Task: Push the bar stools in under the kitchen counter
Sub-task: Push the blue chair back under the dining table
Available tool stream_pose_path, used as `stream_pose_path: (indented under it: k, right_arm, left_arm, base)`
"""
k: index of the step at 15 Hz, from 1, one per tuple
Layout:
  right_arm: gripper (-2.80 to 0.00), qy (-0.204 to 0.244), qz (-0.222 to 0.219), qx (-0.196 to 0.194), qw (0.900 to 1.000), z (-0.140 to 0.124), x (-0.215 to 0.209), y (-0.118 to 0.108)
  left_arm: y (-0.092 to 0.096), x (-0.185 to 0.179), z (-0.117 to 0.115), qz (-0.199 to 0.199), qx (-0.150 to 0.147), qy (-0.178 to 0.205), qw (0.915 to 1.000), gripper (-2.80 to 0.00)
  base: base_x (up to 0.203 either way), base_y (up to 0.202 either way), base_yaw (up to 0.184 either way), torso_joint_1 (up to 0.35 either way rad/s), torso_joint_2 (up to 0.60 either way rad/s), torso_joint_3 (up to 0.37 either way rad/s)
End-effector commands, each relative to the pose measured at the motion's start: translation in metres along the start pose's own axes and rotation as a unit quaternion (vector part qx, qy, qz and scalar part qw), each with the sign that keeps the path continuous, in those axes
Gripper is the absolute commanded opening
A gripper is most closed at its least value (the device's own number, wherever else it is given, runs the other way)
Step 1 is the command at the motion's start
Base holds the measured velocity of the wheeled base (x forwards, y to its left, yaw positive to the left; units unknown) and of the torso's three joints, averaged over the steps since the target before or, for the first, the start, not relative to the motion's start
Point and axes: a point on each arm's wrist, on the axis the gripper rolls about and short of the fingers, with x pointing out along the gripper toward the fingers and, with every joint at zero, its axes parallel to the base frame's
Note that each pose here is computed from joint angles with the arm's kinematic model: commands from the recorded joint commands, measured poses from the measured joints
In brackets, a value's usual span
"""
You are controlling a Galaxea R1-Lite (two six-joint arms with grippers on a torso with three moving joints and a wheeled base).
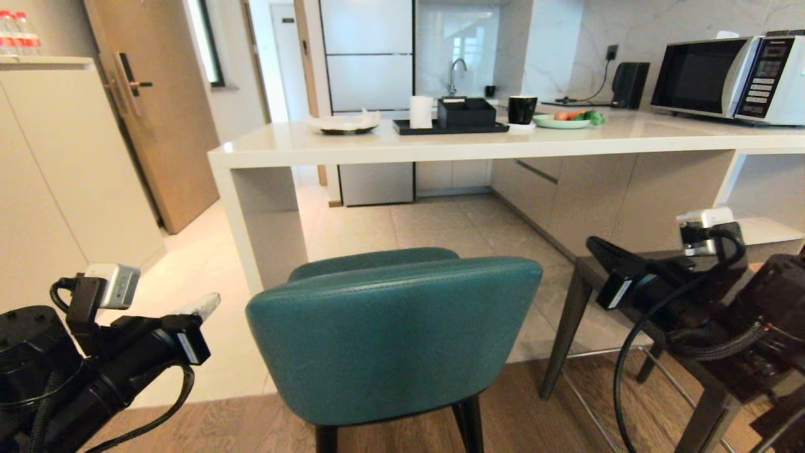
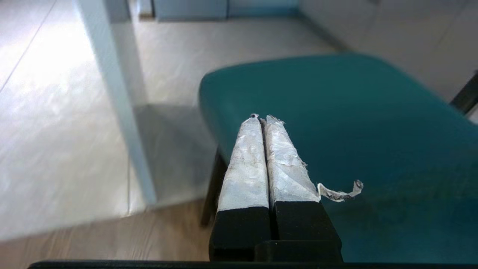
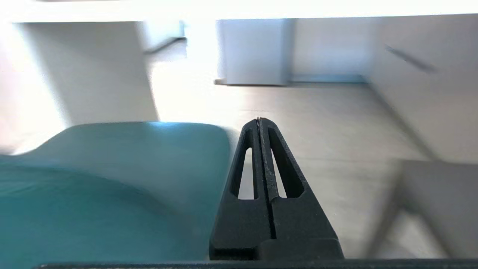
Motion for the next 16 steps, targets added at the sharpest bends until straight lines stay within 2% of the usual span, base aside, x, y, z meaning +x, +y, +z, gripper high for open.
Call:
stream_pose_path:
  k: [1,4,10,14,16]
  right_arm:
    - [-2.8,0.032,0.031,0.005,0.999,-0.02,0.009,0.017]
    - [-2.8,0.045,0.066,0.007,0.997,-0.028,0.011,0.038]
    - [-2.8,0.02,0.06,0.006,0.998,-0.023,0.029,0.043]
    - [-2.8,0.022,0.059,0.006,0.998,-0.022,0.033,0.043]
    - [-2.8,0.023,0.06,0.006,0.998,-0.024,0.033,0.044]
  left_arm:
    - [-0.001,0.008,-0.012,-0.005,-0.003,0.026,0.9997,-2.8]
    - [-0.007,0.014,-0.023,-0.018,-0.003,0.051,0.9986,-2.8]
    - [-0.029,0.028,-0.032,-0.066,0.004,0.066,0.9956,-2.8]
    - [-0.031,0.039,-0.019,-0.068,0.007,0.03,0.9972,-2.8]
    - [-0.031,0.039,-0.021,-0.067,0.008,0.034,0.9972,-2.8]
  base:
    - [0.0,0.0,0.0,0.0,0.0,0.0]
    - [0.0,0.0,0.0,0.0,0.0,0.0]
    - [0.0,0.0,0.0,0.0,0.0,0.0]
    - [0.0,0.0,0.0,0.0,0.0,0.0]
    - [0.0,0.0,0.0,0.0,0.0,0.0]
